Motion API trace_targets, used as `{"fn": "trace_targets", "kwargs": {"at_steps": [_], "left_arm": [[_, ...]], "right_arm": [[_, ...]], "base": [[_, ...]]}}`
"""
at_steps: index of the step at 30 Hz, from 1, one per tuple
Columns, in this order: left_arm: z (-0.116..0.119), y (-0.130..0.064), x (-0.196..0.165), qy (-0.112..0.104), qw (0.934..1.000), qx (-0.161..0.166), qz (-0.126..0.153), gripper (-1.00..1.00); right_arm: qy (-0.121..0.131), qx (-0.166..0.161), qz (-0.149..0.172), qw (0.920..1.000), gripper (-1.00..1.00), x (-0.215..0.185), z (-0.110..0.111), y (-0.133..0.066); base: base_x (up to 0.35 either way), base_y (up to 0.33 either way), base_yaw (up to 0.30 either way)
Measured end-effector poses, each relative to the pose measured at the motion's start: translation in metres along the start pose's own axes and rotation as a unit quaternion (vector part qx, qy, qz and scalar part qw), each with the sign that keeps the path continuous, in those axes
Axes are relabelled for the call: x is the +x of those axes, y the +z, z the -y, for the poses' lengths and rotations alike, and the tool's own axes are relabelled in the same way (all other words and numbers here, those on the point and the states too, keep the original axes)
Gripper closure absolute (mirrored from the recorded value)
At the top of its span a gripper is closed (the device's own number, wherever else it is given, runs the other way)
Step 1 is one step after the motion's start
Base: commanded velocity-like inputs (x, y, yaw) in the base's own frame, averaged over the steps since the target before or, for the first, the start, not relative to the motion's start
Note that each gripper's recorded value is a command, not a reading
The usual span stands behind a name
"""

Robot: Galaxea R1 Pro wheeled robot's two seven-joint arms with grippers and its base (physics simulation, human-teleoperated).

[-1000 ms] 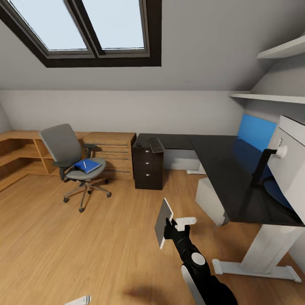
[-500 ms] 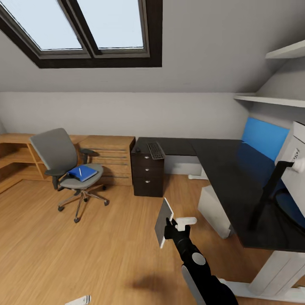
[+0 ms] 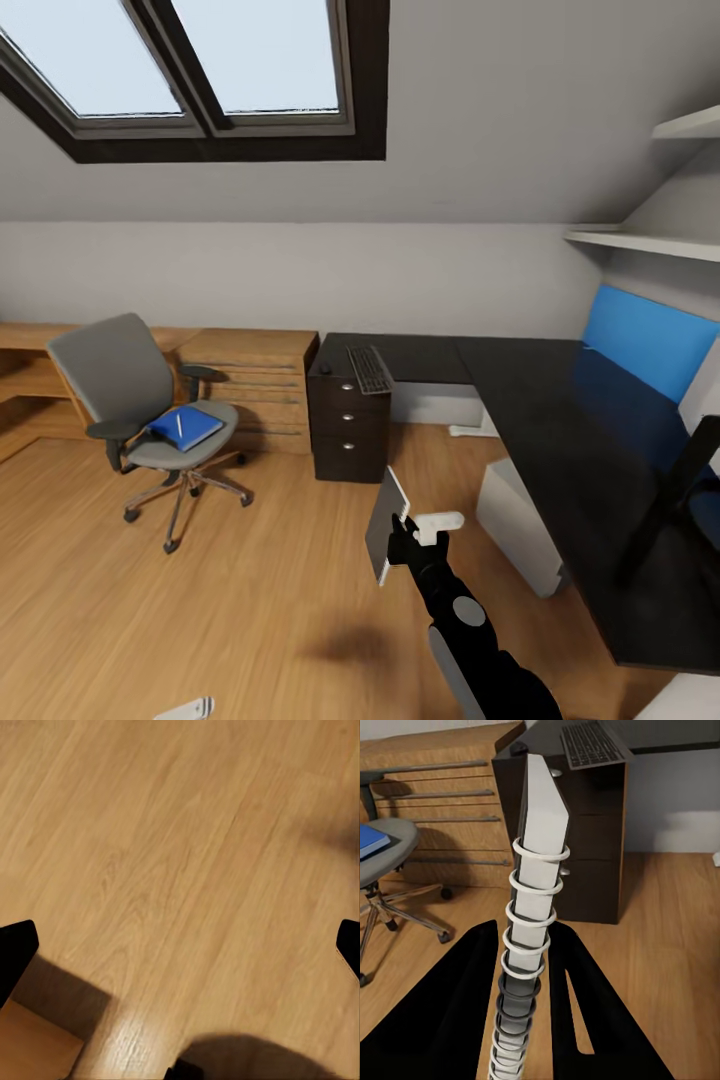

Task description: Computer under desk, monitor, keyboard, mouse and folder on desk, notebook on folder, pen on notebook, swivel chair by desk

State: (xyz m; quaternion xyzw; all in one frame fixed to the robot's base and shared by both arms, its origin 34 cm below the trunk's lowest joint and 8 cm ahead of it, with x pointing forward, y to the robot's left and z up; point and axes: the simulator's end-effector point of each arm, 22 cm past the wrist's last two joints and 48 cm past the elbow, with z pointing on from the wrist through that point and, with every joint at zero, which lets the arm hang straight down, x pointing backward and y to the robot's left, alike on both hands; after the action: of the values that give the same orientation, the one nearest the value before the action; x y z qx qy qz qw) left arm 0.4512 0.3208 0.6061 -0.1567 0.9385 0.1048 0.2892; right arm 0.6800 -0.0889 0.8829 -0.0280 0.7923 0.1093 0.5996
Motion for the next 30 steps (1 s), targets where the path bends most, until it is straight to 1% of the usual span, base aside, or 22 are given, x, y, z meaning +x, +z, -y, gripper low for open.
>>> {"fn": "trace_targets", "kwargs": {"at_steps": [8, 30], "left_arm": [[-0.001, -0.010, -0.008, -0.002, 1.0000, 0.000, 0.003, -1.00], [-0.006, -0.036, -0.024, -0.001, 1.0000, -0.003, 0.003, -1.00]], "right_arm": [[0.000, 0.000, 0.000, 1.0000, 1.00, -0.012, -0.002, -0.004], [0.000, 0.001, 0.000, 1.0000, 1.00, -0.040, -0.006, -0.014]], "base": [[0.263, 0.006, 0.000], [0.340, 0.000, 0.000]]}}
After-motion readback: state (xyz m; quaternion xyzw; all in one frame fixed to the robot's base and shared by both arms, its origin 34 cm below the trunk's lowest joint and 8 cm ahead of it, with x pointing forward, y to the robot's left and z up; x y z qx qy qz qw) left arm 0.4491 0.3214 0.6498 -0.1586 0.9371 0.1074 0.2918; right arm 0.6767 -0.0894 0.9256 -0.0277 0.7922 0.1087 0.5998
